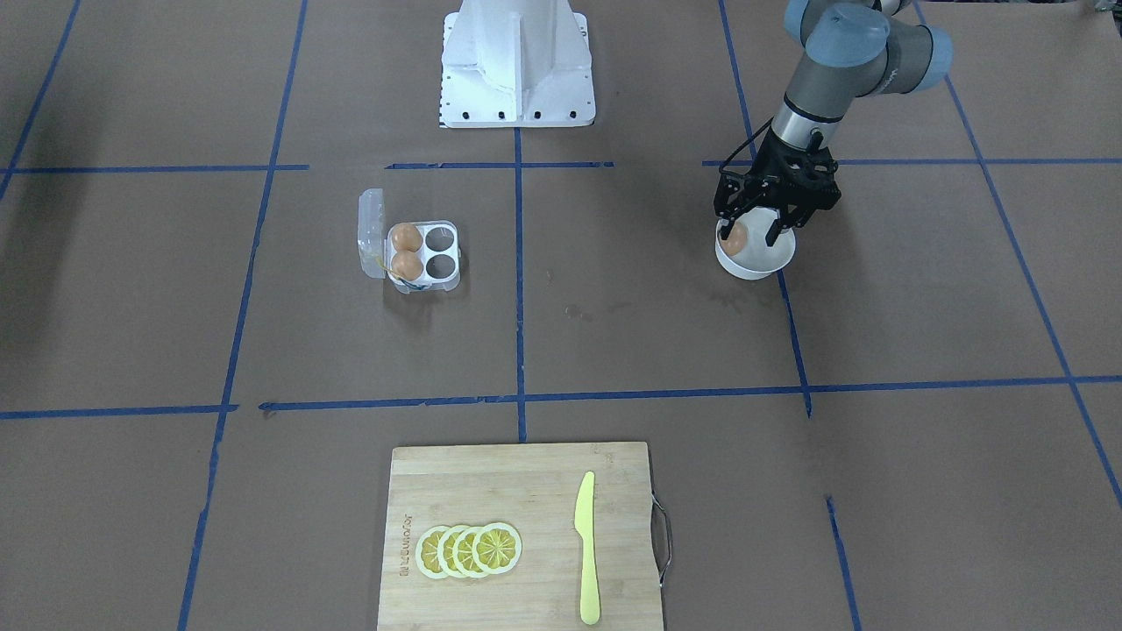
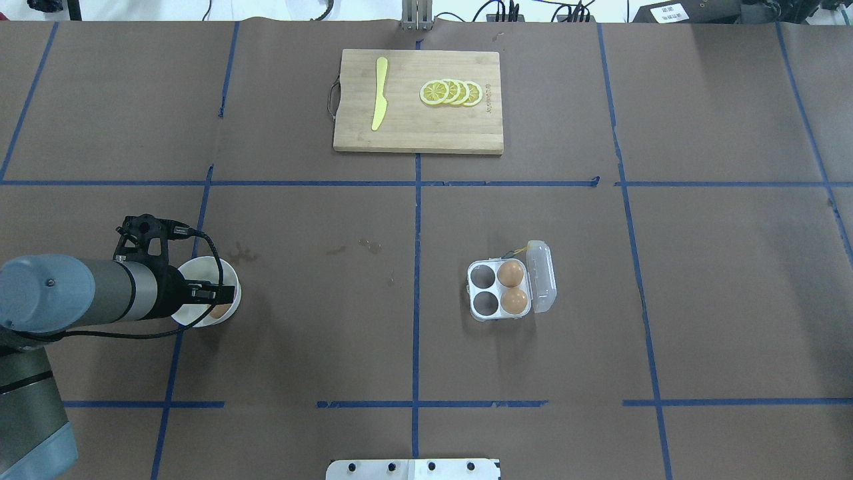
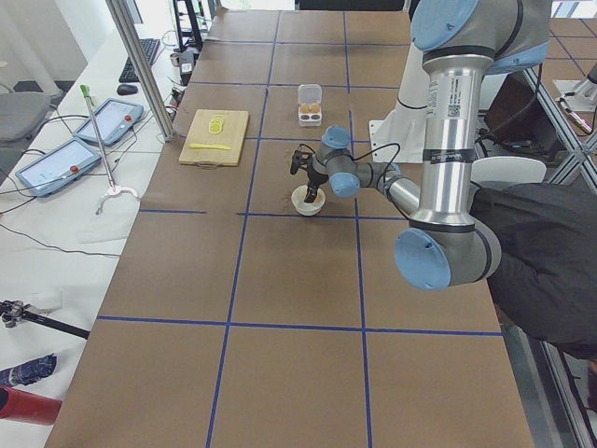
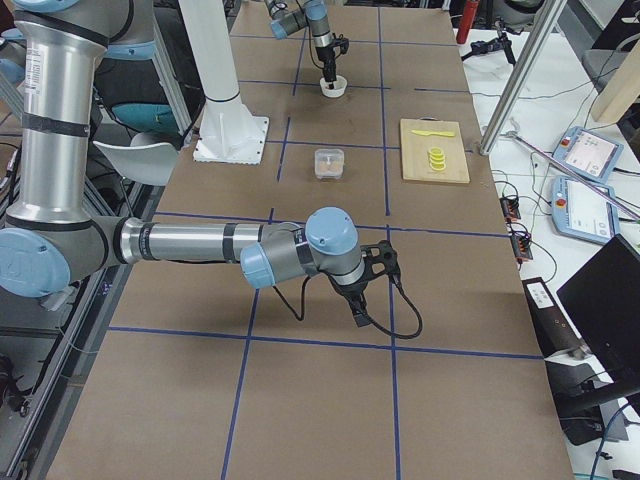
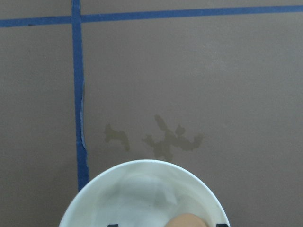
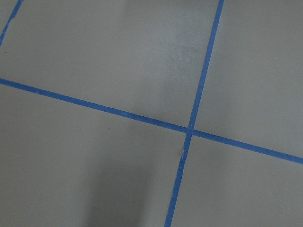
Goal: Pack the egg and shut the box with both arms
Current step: 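Lower the left gripper into the bowl and grasp the brown egg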
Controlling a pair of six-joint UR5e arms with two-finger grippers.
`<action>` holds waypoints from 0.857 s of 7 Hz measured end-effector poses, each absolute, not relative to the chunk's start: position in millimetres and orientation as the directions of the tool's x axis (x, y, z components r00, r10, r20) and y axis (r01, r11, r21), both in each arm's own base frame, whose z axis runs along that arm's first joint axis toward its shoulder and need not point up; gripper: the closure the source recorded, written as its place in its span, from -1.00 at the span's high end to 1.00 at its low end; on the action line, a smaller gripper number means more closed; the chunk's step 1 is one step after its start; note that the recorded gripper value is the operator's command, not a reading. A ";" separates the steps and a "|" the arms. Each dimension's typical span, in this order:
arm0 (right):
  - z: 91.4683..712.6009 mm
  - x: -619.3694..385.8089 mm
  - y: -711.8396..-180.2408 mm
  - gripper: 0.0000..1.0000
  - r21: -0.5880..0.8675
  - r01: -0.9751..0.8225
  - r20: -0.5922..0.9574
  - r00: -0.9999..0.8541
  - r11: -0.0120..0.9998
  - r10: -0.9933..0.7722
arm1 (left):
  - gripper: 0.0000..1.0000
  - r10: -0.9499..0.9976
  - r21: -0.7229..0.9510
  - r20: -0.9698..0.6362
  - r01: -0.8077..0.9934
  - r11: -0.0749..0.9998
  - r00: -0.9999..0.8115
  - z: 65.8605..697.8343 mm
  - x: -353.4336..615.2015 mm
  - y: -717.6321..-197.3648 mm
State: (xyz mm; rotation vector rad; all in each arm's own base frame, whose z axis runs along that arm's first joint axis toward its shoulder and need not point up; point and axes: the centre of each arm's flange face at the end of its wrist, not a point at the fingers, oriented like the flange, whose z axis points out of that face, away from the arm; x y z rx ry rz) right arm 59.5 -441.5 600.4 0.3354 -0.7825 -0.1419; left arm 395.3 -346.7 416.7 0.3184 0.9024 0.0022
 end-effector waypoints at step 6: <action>601.0 59.6 -441.7 1.00 0.346 0.002 0.666 0.704 0.938 -0.247 | 0.50 0.132 0.265 -0.759 0.117 0.957 0.637 428.3 402.2 -344.6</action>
